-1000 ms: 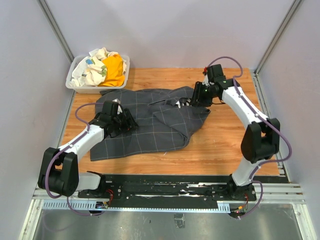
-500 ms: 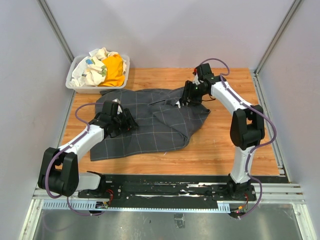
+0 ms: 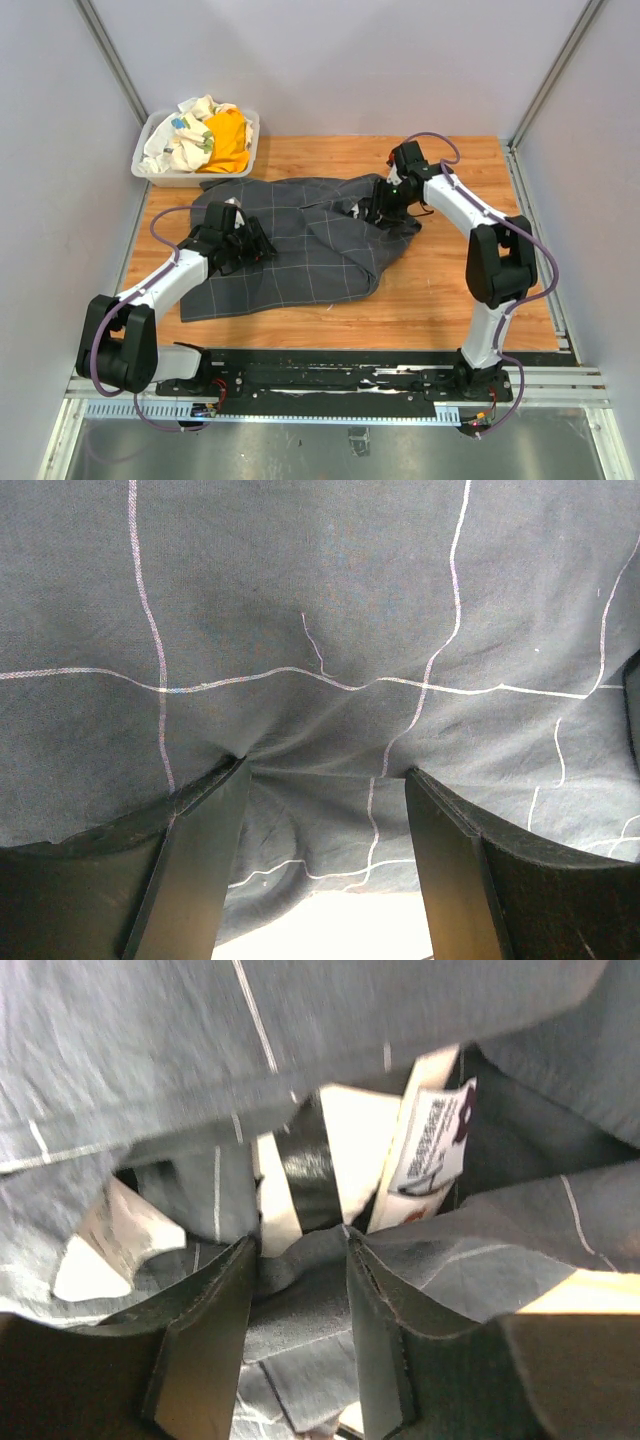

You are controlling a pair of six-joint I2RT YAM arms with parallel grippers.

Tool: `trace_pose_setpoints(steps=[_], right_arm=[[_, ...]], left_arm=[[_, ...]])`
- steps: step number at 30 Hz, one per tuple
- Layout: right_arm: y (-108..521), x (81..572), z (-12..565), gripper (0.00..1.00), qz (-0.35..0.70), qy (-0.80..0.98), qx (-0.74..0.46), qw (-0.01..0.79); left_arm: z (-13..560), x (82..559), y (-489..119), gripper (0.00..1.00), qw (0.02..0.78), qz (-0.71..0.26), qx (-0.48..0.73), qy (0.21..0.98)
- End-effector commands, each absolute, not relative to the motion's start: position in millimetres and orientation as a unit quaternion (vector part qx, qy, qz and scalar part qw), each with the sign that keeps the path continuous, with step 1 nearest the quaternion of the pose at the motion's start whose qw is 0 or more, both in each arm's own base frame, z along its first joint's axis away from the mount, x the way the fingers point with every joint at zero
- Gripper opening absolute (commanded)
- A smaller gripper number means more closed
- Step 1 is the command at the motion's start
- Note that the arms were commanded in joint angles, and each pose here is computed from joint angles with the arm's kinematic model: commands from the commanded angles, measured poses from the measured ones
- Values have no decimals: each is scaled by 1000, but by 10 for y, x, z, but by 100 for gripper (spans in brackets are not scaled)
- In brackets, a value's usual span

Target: Put the pillow into the pillowcase

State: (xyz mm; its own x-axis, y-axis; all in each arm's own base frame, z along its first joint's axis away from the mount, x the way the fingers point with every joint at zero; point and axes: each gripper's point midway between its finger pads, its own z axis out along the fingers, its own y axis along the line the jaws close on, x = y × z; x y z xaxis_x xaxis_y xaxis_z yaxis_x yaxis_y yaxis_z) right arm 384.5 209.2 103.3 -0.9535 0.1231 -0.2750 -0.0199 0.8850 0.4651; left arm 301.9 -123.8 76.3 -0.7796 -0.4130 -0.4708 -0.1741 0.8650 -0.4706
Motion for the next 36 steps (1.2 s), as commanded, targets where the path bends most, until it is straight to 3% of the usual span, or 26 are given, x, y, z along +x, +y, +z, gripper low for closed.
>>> trace_pose_setpoints(steps=[1, 6, 9, 12, 25, 36], right_arm=[[2044, 3567, 1096, 40, 228, 964, 14, 138], [2032, 3429, 1087, 32, 235, 963, 8, 131], [2034, 3363, 1017, 48, 235, 964, 4, 122], [2117, 3324, 1054, 53, 267, 955, -3, 130], [2350, 3431, 1596, 56, 357, 911, -21, 206], [2511, 3274, 1451, 54, 356, 917, -67, 167]], left_arm=[[538, 2889, -1046, 70, 262, -158, -173, 936], [525, 2881, -1048, 70, 261, -159, -175, 936], [518, 2879, -1057, 70, 260, -161, -175, 936], [517, 2875, -1055, 70, 260, -161, -176, 936], [537, 2864, -1048, 70, 263, -162, -176, 935], [540, 2874, -1051, 70, 263, -162, -176, 935]])
